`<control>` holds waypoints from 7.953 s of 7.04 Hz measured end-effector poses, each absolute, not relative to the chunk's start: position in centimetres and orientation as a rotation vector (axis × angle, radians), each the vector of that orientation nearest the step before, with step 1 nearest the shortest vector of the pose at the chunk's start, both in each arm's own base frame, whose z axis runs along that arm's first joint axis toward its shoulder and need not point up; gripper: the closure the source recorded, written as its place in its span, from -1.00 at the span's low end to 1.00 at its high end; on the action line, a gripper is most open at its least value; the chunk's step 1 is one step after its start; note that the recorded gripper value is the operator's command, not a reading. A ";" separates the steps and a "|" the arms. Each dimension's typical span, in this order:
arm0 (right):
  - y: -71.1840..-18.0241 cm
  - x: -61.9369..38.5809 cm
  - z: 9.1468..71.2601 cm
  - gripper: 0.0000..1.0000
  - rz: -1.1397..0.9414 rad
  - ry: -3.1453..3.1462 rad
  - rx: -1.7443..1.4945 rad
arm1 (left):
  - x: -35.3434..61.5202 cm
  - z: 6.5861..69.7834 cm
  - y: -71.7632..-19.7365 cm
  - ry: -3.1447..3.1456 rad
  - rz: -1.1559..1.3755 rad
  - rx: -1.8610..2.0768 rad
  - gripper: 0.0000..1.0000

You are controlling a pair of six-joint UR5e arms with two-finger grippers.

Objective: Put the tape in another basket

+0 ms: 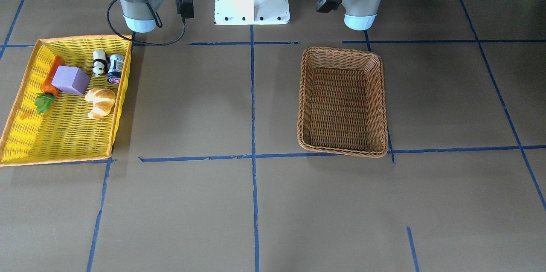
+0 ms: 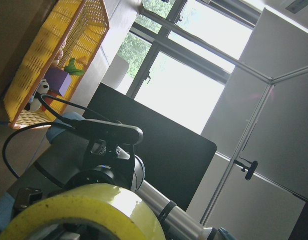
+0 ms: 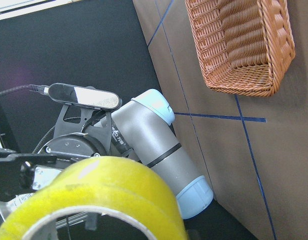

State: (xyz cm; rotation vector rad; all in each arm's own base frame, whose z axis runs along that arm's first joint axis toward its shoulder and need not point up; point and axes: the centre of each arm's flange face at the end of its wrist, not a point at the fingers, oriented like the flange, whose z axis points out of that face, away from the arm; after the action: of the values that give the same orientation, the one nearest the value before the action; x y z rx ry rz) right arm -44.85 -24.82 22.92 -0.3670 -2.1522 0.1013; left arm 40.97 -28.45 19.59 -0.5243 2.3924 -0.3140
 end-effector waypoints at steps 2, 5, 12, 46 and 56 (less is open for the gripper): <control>-24.8 -45.1 23.0 0.95 0.106 -2.150 -0.368 | 41.1 19.4 -28.5 2.391 -0.315 -0.527 -1.00; -24.8 -45.3 23.2 0.95 0.109 -2.149 -0.366 | 41.2 19.3 -28.4 2.389 -0.317 -0.532 -1.00; -25.1 -45.5 23.4 0.92 0.142 -2.154 -0.353 | 41.6 19.3 -27.8 2.387 -0.309 -0.547 -0.34; -52.1 -14.5 50.0 -1.00 -0.175 -0.850 0.249 | 45.7 29.7 -44.4 0.898 0.118 0.229 0.82; -46.0 4.3 64.2 -1.00 -0.220 -0.773 0.129 | 30.6 29.7 -50.1 0.753 0.252 0.214 -1.00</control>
State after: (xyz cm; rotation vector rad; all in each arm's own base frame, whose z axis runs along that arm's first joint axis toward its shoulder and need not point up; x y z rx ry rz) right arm 4.34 -45.95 64.22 0.1290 -0.7730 -0.2197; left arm 30.61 -50.14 29.70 0.2137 0.7530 0.2522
